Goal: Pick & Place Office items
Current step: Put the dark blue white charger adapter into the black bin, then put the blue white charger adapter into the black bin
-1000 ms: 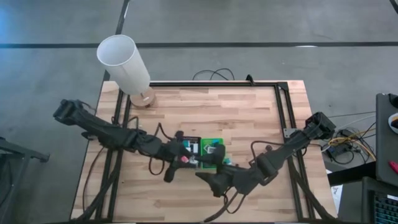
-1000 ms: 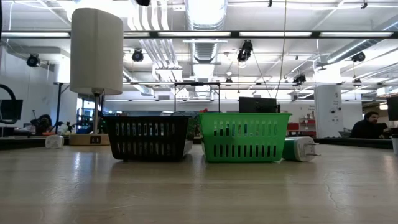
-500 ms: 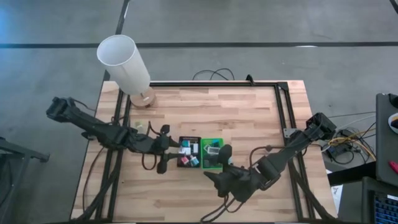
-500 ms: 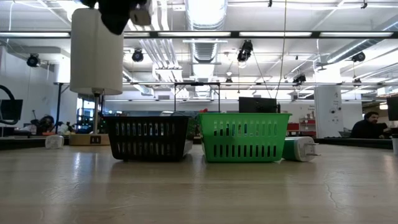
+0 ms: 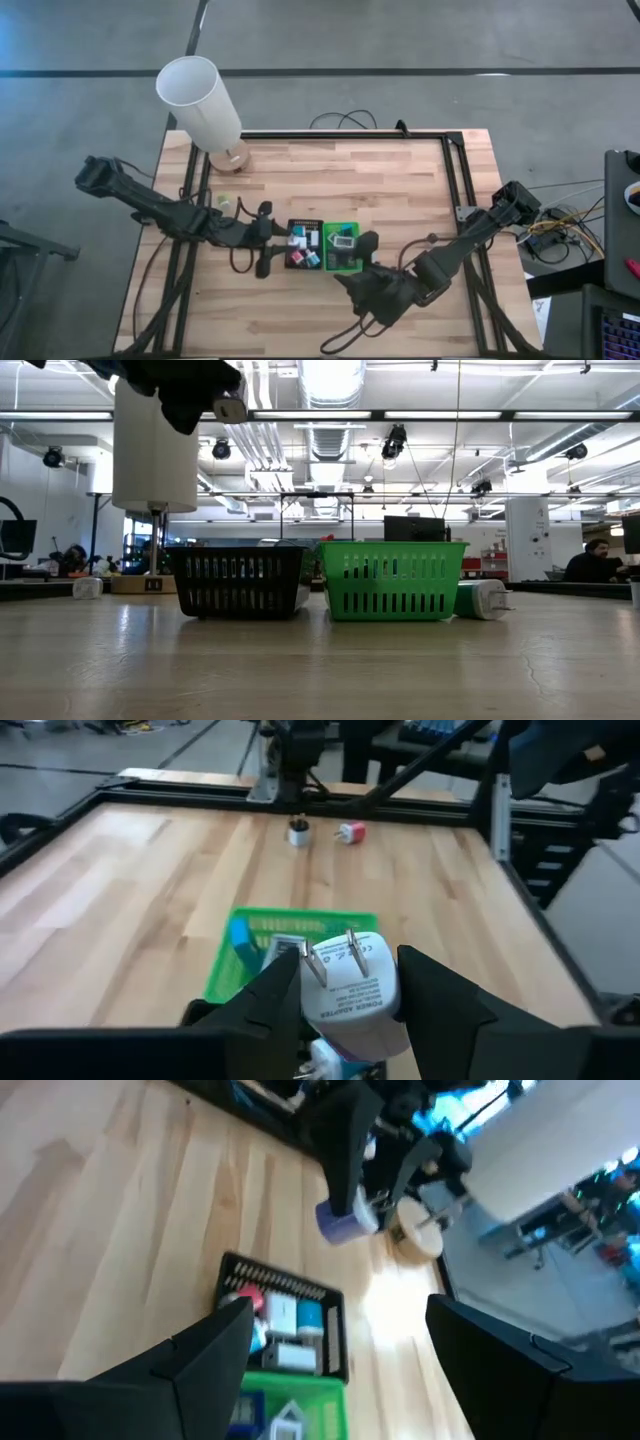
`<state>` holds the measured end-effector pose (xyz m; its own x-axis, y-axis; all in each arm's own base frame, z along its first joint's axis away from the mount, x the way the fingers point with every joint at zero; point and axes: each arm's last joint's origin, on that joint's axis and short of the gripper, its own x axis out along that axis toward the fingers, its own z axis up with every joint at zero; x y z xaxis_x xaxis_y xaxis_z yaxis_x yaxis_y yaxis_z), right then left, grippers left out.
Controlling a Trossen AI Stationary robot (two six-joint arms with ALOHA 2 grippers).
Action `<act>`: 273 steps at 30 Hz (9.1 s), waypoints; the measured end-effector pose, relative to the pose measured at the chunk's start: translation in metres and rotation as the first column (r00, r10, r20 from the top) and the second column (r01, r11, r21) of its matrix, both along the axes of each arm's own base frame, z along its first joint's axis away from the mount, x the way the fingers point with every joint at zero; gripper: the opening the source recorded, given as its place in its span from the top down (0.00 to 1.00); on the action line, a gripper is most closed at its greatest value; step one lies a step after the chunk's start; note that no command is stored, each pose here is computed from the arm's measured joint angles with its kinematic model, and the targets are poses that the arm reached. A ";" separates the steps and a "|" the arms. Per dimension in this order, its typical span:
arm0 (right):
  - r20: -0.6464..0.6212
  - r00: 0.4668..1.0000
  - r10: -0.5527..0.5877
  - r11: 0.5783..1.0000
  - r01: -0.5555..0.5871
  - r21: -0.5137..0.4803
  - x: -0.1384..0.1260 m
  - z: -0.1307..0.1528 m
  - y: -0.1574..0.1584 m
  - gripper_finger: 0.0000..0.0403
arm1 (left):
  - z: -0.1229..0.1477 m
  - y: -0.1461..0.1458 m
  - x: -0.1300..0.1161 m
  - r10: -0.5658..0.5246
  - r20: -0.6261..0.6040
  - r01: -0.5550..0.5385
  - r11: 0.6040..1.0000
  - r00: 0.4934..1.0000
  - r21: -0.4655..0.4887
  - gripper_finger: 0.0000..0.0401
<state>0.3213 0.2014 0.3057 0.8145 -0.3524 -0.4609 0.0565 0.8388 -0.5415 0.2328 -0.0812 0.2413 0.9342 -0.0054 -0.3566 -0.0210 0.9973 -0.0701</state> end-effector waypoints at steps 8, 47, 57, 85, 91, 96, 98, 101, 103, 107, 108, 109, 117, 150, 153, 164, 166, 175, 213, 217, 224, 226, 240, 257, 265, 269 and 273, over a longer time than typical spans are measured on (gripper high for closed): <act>-0.078 0.992 -0.101 0.992 0.107 0.065 -0.010 -0.027 -0.007 0.29 | -0.005 -0.002 0.011 0.038 0.049 -0.043 0.995 0.998 0.085 0.65; -0.148 0.984 -0.103 0.992 0.112 0.055 -0.015 -0.052 -0.014 0.37 | -0.091 0.025 0.059 0.157 -0.240 -0.160 0.987 0.958 0.004 0.44; -0.125 0.985 -0.121 0.993 0.122 -0.003 -0.015 -0.050 -0.015 0.37 | -0.090 0.025 0.060 0.160 -0.238 -0.165 0.986 0.958 -0.002 0.29; 0.357 0.899 -0.253 0.947 0.154 0.281 -0.196 -0.071 0.002 0.38 | -0.084 0.025 0.064 0.054 -0.172 -0.022 0.983 0.984 0.181 0.29; 0.343 0.878 -0.334 0.930 0.248 0.272 -0.176 -0.129 -0.014 0.38 | -0.084 0.025 0.064 0.069 -0.169 -0.044 0.988 0.983 0.146 0.29; 0.318 0.865 -0.388 0.914 0.317 0.251 -0.162 -0.157 -0.028 0.38 | -0.084 0.025 0.063 0.085 -0.169 -0.066 0.992 0.982 0.111 0.29; 0.278 0.869 -0.410 0.900 0.335 0.280 -0.163 -0.163 -0.032 0.38 | -0.084 0.024 0.063 0.085 -0.168 -0.067 0.992 0.982 0.110 0.29; 0.230 0.876 -0.423 0.877 0.331 0.349 -0.168 -0.168 -0.037 0.38 | -0.084 0.024 0.063 0.085 -0.168 -0.067 0.992 0.982 0.109 0.29; 0.208 0.884 -0.419 0.858 0.309 0.411 -0.171 -0.172 -0.040 0.38 | -0.084 0.024 0.063 0.085 -0.168 -0.067 0.992 0.982 0.109 0.29; 0.164 0.921 -0.354 0.799 0.206 0.565 -0.175 -0.177 -0.047 0.40 | -0.084 0.024 0.063 0.086 -0.168 -0.068 0.992 0.982 0.107 0.29; 0.163 0.929 -0.332 0.782 0.174 0.599 -0.175 -0.179 -0.051 0.40 | -0.084 0.024 0.063 0.086 -0.168 -0.068 0.992 0.982 0.107 0.29; 0.169 0.937 -0.306 0.761 0.134 0.635 -0.174 -0.180 -0.054 0.40 | -0.084 0.024 0.063 0.085 -0.168 -0.068 0.992 0.982 0.108 0.29; 0.250 0.959 -0.135 0.628 -0.112 0.770 -0.156 -0.179 -0.083 0.43 | -0.084 0.024 0.063 0.078 -0.169 -0.058 0.991 0.982 0.124 0.29; -0.054 0.956 -0.289 0.690 0.247 0.680 -0.094 -0.226 -0.083 0.43 | -0.091 0.025 0.059 0.083 -0.238 -0.055 0.991 0.968 0.124 0.29; -0.055 0.953 -0.298 0.696 0.256 0.671 -0.094 -0.226 -0.084 0.43 | -0.092 0.025 0.058 0.084 -0.243 -0.054 0.991 0.966 0.125 0.29; -0.050 0.939 -0.341 0.705 0.290 0.647 -0.095 -0.228 -0.089 0.43 | -0.094 0.026 0.056 0.087 -0.248 -0.058 0.991 0.965 0.121 0.29; -0.050 0.935 -0.351 0.703 0.299 0.645 -0.096 -0.228 -0.089 0.43 | -0.094 0.026 0.056 0.087 -0.248 -0.058 0.991 0.965 0.120 0.29; -0.050 0.934 -0.354 0.706 0.302 0.640 -0.096 -0.228 -0.090 0.48 | -0.094 0.026 0.056 0.092 -0.248 -0.067 0.992 0.964 0.109 0.29; -0.018 0.925 -0.381 0.808 0.342 0.480 -0.089 -0.214 -0.090 0.97 | -0.094 0.026 0.056 0.093 -0.249 -0.068 0.992 0.964 0.110 0.29; 0.000 0.924 -0.383 0.826 0.342 0.448 -0.086 -0.201 -0.089 0.97 | -0.094 0.026 0.056 0.093 -0.252 -0.067 0.992 0.963 0.110 0.29; 0.057 0.936 -0.348 0.859 0.294 0.420 -0.078 -0.179 -0.085 0.97 | -0.095 0.026 0.056 0.097 -0.256 -0.073 0.992 0.962 0.102 0.29; 0.079 0.935 -0.347 0.864 0.286 0.414 -0.077 -0.172 -0.085 0.97 | -0.095 0.026 0.056 0.097 -0.256 -0.073 0.992 0.962 0.102 0.29; 0.115 0.944 -0.308 0.880 0.237 0.410 -0.070 -0.152 -0.080 0.97 | -0.071 0.024 0.071 0.086 -0.048 -0.084 0.996 0.995 0.039 0.29; 0.140 0.960 -0.241 0.905 0.171 0.389 -0.054 -0.128 -0.071 0.97 | -0.047 0.020 0.087 0.011 0.014 -0.013 0.986 1.000 0.166 0.29; 0.146 0.963 -0.228 0.905 0.154 0.397 -0.051 -0.123 -0.069 0.97 | -0.047 0.018 0.087 -0.056 0.011 0.054 0.990 0.998 0.130 0.29; 0.141 0.967 -0.211 0.899 0.135 0.417 -0.049 -0.121 -0.068 0.97 | -0.047 0.017 0.087 -0.083 0.010 0.082 0.991 0.996 0.106 0.29; 0.140 0.967 -0.213 0.899 0.138 0.417 -0.048 -0.121 -0.069 0.97 | -0.047 0.017 0.087 -0.088 0.010 0.087 0.992 0.996 0.096 0.29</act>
<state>0.2730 0.1326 0.1852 0.8381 -0.3137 -0.4463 0.2867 0.9493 -0.1289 0.3198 -0.0644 0.1947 0.9367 -0.0540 -0.3460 0.0671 0.9974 0.0262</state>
